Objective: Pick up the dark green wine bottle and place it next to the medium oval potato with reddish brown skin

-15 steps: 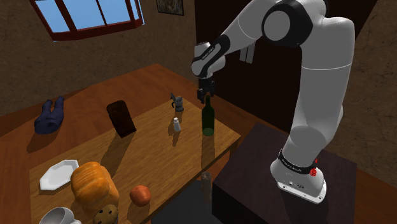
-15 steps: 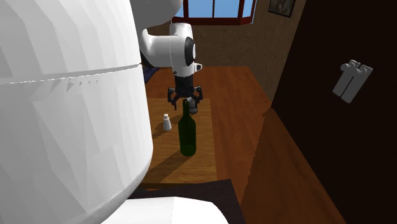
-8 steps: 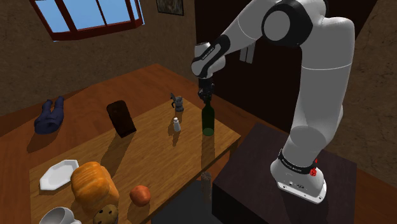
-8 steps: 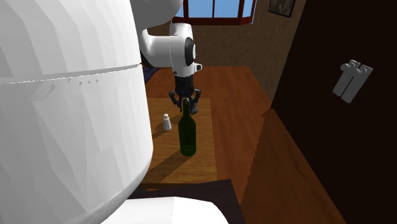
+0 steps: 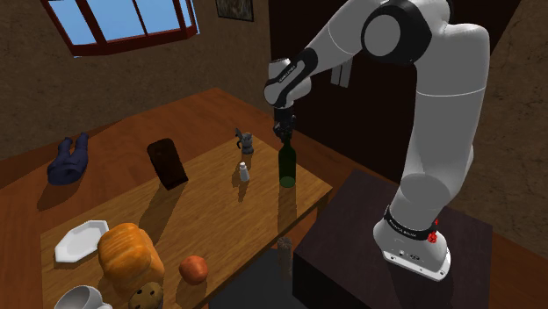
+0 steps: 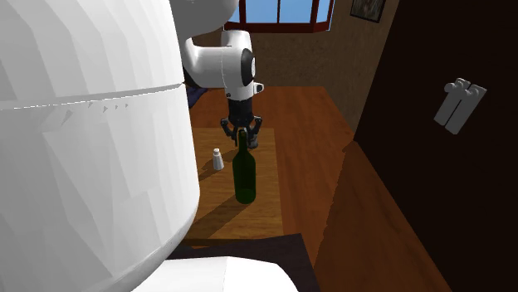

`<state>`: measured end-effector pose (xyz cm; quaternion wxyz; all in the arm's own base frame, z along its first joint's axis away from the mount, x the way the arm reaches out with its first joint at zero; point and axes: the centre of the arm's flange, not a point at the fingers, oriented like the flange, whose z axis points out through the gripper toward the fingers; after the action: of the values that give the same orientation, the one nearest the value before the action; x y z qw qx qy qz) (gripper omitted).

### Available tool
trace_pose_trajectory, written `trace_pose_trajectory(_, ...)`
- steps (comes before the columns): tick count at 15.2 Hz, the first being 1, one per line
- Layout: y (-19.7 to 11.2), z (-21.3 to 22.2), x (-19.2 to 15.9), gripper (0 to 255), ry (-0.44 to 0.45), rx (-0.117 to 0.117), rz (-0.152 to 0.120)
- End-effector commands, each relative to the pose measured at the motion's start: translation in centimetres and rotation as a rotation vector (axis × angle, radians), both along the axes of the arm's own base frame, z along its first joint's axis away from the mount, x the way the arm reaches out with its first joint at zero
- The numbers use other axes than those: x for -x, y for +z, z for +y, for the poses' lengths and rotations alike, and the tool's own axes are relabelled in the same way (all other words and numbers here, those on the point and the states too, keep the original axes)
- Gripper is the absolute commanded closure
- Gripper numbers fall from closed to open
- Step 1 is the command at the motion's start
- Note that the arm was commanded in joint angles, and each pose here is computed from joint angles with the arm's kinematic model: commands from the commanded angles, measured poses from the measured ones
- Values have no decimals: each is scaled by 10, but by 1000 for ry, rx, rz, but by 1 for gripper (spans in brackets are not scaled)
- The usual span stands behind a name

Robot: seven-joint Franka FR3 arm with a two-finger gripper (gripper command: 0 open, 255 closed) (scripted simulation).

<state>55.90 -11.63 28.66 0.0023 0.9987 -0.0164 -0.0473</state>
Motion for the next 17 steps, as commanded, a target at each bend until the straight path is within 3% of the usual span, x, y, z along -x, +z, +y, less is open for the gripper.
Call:
trace_pose_trajectory(1, 5, 0, 0, 255, 0, 0, 0)
trace_pose_trajectory(17, 90, 0, 0, 255, 0, 0, 0)
